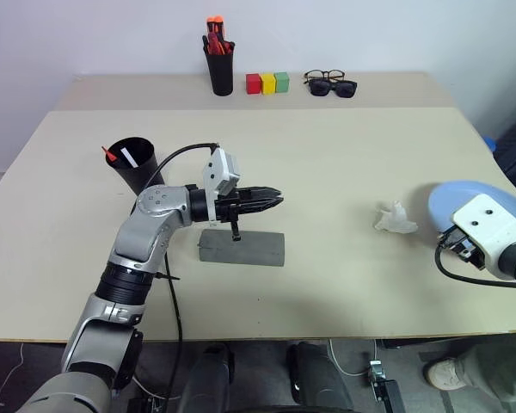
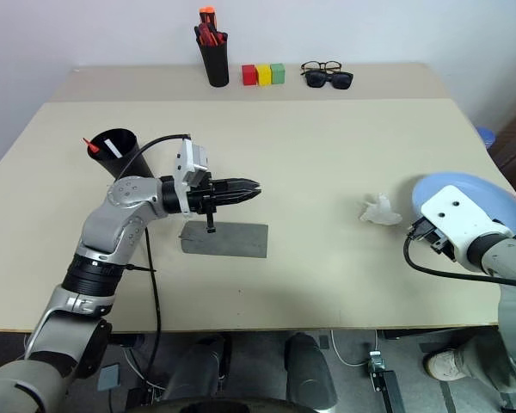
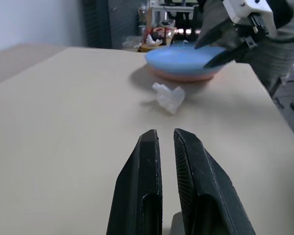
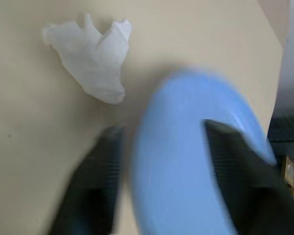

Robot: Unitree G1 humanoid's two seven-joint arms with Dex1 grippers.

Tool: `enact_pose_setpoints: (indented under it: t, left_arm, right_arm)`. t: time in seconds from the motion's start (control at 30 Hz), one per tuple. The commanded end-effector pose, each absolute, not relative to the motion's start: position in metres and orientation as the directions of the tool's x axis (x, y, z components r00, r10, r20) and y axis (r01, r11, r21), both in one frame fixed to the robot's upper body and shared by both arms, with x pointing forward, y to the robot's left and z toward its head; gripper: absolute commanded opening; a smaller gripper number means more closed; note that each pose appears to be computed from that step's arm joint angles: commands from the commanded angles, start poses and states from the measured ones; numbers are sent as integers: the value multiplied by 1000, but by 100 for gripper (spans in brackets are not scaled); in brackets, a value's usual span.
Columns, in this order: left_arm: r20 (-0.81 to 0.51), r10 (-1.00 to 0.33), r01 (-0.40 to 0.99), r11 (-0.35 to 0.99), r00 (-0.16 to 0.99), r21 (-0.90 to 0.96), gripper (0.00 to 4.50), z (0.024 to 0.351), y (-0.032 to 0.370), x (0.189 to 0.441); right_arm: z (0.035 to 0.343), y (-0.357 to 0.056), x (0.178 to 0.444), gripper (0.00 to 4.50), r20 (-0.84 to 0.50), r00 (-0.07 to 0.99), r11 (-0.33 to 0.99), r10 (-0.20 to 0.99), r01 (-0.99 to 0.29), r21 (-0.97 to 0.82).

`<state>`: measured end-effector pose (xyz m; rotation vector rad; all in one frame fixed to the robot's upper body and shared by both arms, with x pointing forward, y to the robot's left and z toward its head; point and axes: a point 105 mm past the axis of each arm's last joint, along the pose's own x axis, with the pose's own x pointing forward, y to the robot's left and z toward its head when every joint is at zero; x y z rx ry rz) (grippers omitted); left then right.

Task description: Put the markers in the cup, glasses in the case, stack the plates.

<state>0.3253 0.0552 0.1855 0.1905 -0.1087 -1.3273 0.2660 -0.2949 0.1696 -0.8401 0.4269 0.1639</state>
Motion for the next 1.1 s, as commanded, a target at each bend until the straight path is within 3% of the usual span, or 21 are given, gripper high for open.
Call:
enact_pose_setpoints:
  t: [0.03,0.2,0.4,0.53,0.7,0.93,1.07,1.1]
  left_arm:
    - [-7,-964,937,258,267,234,47,194,63,321]
    - [-11,-955,930,284,295,234,47,193,69,318]
    - [-12,-945,921,316,327,227,47,194,73,313]
    - [-13,-942,920,324,335,221,47,193,73,313]
    - [-15,-942,922,325,336,210,47,192,74,314]
    - [-23,-908,894,406,417,193,47,188,93,322]
    - [-39,-869,860,479,492,179,47,183,115,321]
    - [-44,-857,848,498,513,182,47,181,121,320]
  right_arm:
    - [166,-264,277,399,-402,909,650,106,-369,-664]
    - [150,-251,293,399,-409,900,668,152,-399,-628]
    - [115,-270,328,399,-430,902,746,33,-309,-590]
    - [116,-273,328,281,-432,901,772,25,-293,-565]
    - [135,-277,321,11,-391,920,750,-9,-252,-611]
    - [189,-303,298,4,-279,949,691,-148,-102,-716]
    - [195,-351,280,4,-281,892,606,-354,-11,-796]
    - [191,-361,277,30,-294,872,595,-391,-5,-804]
